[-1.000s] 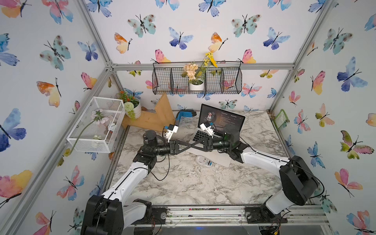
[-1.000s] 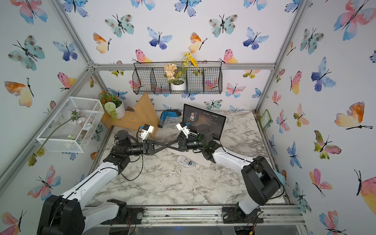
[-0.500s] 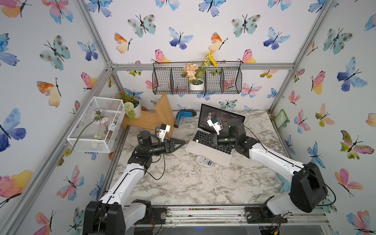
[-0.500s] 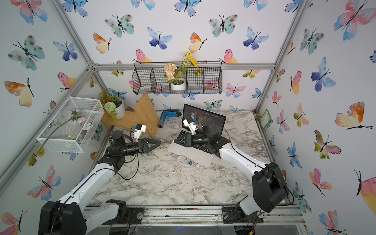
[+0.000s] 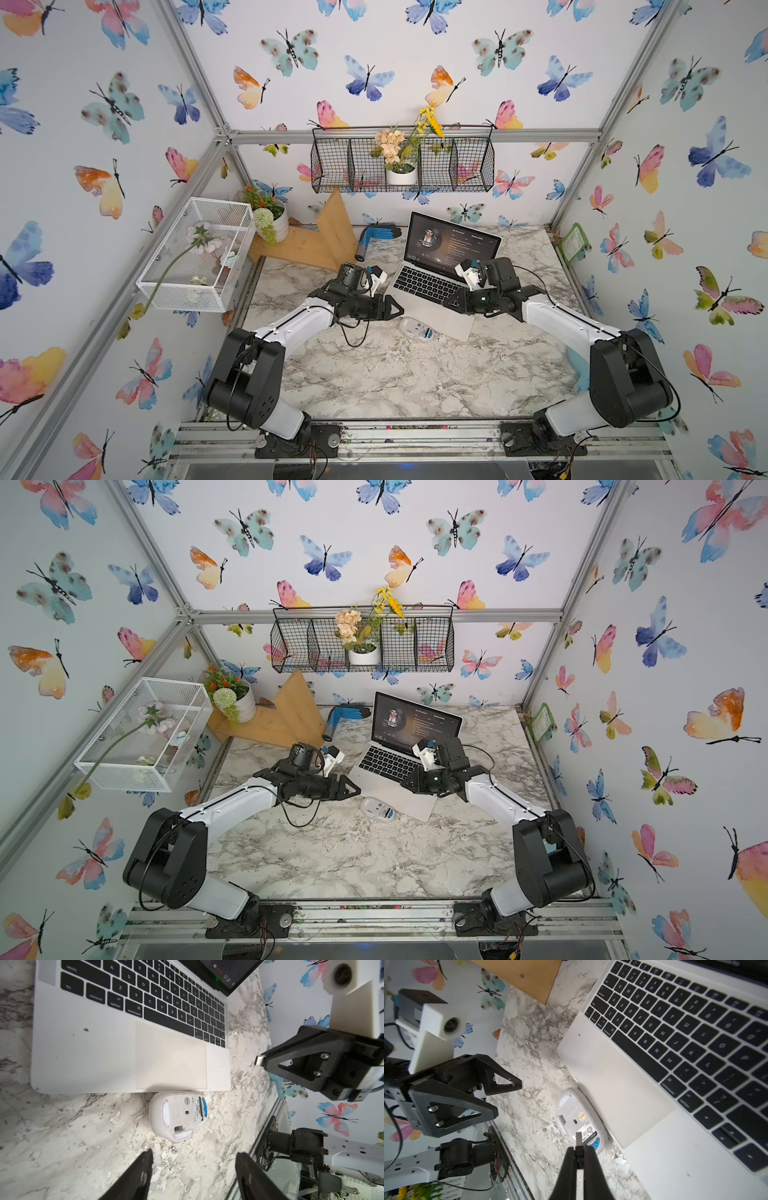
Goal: Remove the wireless mouse receiver from the laptop
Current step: Adjust the mouse at the center of the board.
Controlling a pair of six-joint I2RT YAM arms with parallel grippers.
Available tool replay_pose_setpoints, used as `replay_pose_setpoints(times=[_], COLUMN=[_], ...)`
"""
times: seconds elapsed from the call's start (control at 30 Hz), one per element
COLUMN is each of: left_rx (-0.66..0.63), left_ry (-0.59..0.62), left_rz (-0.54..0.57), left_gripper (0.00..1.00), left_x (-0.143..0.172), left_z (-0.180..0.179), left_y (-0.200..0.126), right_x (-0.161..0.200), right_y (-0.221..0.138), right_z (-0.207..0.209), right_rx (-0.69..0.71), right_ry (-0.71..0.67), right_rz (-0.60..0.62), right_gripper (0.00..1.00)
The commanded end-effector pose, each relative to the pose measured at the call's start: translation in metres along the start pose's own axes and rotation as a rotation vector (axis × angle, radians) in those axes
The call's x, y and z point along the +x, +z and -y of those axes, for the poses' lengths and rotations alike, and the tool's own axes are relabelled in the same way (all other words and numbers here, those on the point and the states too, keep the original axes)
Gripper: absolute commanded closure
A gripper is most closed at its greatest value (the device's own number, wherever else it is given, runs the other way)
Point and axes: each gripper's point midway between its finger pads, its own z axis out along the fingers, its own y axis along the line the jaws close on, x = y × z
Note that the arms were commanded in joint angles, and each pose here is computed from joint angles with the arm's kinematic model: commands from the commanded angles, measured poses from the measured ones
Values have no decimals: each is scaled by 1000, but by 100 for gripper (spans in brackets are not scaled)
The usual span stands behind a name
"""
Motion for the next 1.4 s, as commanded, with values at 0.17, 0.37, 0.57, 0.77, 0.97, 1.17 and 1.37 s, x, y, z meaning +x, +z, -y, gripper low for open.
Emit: replay_pose_setpoints(times=[0.17, 0.37, 0.57, 0.77, 0.97, 1.17, 1.37], left_rx=[-129, -151, -155, -125, -207, -215, -214], left_ry=[162, 308, 171, 192, 214, 260, 251], left_rz=[-105, 23, 73, 134, 5, -112, -163], left_gripper=[28, 25, 34, 63, 92, 95, 95], left_x=[33, 36, 30, -9, -34, -25, -10], left_z=[-23, -17, -32, -16, -34, -34, -40], left_y=[14, 12, 13, 12, 42, 72, 85], right_x=[36, 16, 19, -5, -14, -37, -50], right_y=[15, 30, 59, 56, 21, -41, -73], right_z=[-2, -26, -29, -39, -24, -22, -42], right_rx=[196, 169, 243, 251, 346, 372, 359], right_ry=[-321, -433, -515, -393, -264, -207, -258], right_rz=[-260, -268, -407, -198, 7, 270, 351], right_gripper=[98, 98, 98, 98, 98, 98, 98])
